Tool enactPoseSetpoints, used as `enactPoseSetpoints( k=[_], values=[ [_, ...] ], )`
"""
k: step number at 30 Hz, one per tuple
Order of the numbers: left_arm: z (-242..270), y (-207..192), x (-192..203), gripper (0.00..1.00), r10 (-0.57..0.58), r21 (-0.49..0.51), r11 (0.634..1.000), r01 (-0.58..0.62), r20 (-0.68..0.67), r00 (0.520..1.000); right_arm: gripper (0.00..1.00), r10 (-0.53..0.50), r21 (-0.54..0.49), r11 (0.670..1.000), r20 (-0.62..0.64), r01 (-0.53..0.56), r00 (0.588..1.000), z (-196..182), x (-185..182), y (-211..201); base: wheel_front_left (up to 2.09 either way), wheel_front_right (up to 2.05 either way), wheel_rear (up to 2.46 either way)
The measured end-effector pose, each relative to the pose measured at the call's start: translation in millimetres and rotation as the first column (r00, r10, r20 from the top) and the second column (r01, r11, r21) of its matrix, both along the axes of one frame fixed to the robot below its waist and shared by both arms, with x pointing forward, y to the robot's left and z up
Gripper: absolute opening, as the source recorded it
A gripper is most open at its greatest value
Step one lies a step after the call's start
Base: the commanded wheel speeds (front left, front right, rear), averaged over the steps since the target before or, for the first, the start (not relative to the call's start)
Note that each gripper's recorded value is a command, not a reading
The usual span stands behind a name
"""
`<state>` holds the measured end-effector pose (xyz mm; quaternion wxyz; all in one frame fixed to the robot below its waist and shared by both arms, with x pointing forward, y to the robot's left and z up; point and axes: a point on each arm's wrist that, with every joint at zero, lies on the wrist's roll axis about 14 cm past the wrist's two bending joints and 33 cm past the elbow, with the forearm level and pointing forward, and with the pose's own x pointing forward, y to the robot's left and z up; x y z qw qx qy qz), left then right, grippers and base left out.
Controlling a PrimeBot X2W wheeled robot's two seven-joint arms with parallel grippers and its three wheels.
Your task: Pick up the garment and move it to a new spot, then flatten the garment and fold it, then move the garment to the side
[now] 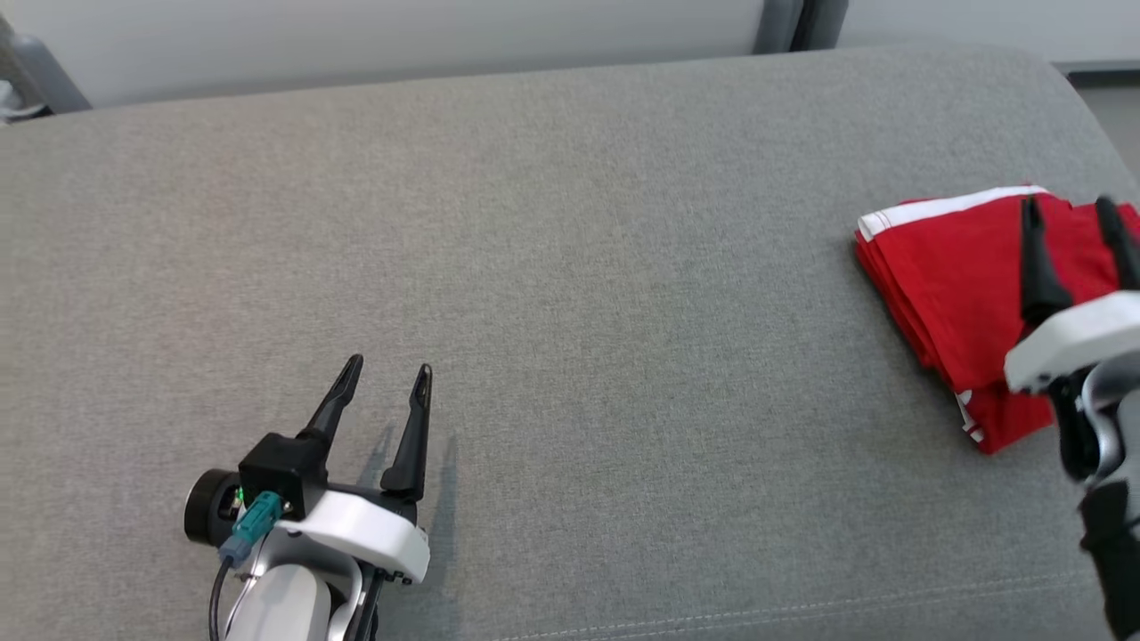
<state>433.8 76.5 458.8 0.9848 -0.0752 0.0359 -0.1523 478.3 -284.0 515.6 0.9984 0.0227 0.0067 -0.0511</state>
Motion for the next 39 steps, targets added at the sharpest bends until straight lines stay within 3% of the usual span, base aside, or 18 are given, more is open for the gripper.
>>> enactPoseSetpoints(
  k=[19,39],
  values=[
    [14,71,-43,1.00,0.236,0.051,0.970,-0.237,0.031,0.971,1.00,0.121,0.069,0.990,0.019,-0.122,0.992,-19,-60,74,0.00,0.00,0.00],
    [22,107,-65,1.00,0.331,0.064,0.940,-0.334,0.058,0.942,1.00,0.179,0.090,0.979,0.060,-0.184,0.982,-10,-69,105,0.00,0.00,0.00]
  ],
)
